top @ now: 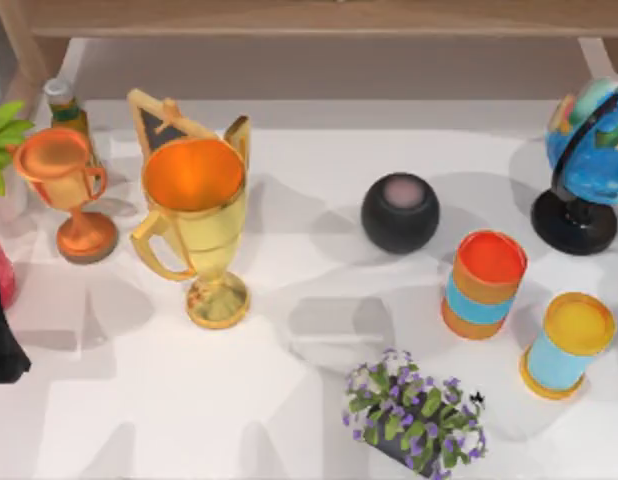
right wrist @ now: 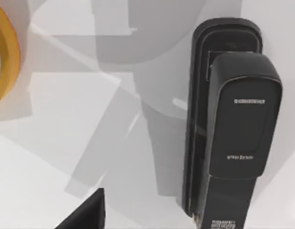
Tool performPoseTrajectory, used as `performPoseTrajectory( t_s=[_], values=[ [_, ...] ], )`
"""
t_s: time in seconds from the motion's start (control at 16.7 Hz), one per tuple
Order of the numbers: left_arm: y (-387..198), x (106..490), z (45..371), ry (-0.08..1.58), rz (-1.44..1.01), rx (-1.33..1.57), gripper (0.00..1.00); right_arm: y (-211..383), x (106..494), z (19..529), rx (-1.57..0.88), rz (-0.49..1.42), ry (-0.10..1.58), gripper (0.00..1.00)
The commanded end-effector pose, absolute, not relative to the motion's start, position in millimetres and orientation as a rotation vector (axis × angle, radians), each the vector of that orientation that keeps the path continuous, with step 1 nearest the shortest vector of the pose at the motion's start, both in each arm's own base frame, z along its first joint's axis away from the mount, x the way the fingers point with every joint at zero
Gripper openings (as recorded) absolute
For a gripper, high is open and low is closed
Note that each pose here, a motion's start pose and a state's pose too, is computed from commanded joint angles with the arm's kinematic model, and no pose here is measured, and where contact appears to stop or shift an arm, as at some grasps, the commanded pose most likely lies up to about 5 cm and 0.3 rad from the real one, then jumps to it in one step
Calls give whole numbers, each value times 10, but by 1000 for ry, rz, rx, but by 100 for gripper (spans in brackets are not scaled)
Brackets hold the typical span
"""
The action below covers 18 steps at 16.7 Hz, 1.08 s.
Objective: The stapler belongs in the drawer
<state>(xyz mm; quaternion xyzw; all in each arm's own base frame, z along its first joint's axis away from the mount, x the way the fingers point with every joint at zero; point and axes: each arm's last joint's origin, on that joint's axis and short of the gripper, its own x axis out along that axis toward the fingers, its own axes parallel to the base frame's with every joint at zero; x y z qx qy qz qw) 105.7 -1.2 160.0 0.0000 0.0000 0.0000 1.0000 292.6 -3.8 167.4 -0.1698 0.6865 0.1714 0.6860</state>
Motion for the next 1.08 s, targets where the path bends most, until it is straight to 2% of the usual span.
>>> performPoseTrajectory(
  t_s=[0.48,0.78,1.02,1.08],
  values=[
    [-12,1057,1600,0,0,0,100,-200,2939,1458,-380,383,1536,100],
    [-12,1057,1600,0,0,0,100,-51,2928,1187,-380,384,1536,100],
    [-12,1057,1600,0,0,0,100,-37,2926,1174,-380,384,1538,100],
    [-12,1057,1600,0,0,0,100,-37,2926,1174,-380,384,1538,92]
  ],
)
